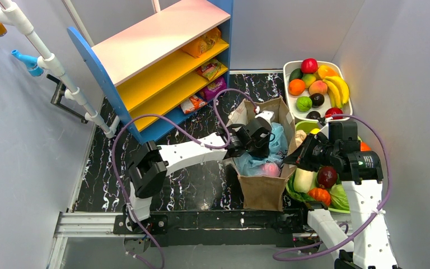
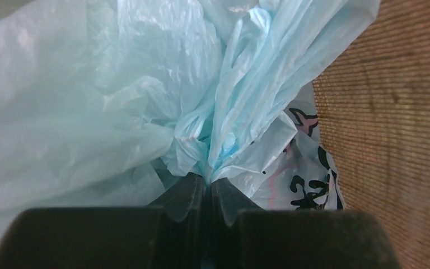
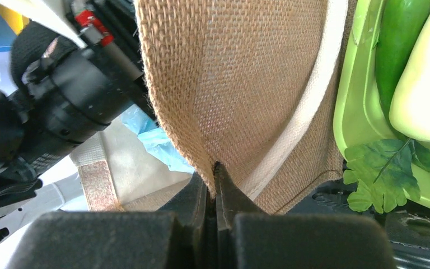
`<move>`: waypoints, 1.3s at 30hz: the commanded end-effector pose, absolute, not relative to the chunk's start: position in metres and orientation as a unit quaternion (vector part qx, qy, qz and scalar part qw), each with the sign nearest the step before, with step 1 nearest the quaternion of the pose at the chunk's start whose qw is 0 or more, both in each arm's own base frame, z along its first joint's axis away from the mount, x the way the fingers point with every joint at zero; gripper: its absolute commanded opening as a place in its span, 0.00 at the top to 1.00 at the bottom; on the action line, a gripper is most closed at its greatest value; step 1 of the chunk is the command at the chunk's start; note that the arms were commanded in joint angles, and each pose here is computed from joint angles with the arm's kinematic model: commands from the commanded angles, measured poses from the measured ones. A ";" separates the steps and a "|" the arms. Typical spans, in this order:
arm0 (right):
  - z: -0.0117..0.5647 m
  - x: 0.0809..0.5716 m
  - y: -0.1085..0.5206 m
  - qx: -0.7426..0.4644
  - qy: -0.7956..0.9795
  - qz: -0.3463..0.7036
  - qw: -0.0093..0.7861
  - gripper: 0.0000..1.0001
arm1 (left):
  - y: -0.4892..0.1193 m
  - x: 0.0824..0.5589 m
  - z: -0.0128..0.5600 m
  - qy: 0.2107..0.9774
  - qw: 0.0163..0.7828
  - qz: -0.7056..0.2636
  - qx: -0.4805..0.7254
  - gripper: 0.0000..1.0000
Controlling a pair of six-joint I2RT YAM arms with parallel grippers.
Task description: Place the food into the grocery bag and tie it
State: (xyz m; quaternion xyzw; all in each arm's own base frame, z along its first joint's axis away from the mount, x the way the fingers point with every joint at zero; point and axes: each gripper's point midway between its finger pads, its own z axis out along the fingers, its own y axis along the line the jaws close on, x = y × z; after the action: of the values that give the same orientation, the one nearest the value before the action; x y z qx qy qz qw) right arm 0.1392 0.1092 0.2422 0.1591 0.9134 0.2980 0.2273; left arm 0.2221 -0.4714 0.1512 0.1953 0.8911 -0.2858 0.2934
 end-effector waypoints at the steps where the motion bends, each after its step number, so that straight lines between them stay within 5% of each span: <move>1: 0.258 0.134 0.118 0.135 0.906 0.326 0.234 0.99 | -0.477 0.197 0.138 0.896 0.233 -0.310 0.218 1.00; 4: 0.262 0.134 0.116 0.132 0.906 0.324 0.240 0.99 | -0.477 0.195 0.166 0.883 0.245 -0.328 0.230 0.94; 13: 0.256 0.132 0.114 0.134 0.905 0.319 0.248 0.99 | -0.456 0.186 0.264 0.849 0.278 -0.356 0.274 0.42; 15: 0.251 0.133 0.114 0.137 0.906 0.317 0.244 0.99 | -0.448 0.176 0.285 0.842 0.266 -0.370 0.291 0.19; 18: 0.248 0.133 0.114 0.142 0.907 0.317 0.239 0.99 | -0.432 0.169 0.312 0.840 0.264 -0.370 0.296 0.02; 26: 0.244 0.134 0.115 0.152 0.906 0.319 0.233 0.99 | -0.342 0.185 0.355 0.859 0.340 -0.299 0.240 0.04; 32: 0.244 0.135 0.116 0.151 0.908 0.321 0.225 0.99 | -0.267 0.206 0.335 0.891 0.344 -0.262 0.137 0.14; 39: 0.245 0.133 0.121 0.142 0.909 0.333 0.206 0.99 | -0.266 0.220 0.304 0.894 0.341 -0.280 0.079 0.22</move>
State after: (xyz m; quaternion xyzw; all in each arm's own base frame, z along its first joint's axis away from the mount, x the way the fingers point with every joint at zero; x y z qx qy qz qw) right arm 0.1346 0.1116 0.2343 0.1611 0.9152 0.3029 0.2114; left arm 0.2103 -0.2530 0.3329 0.1121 0.8840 -0.2747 0.3613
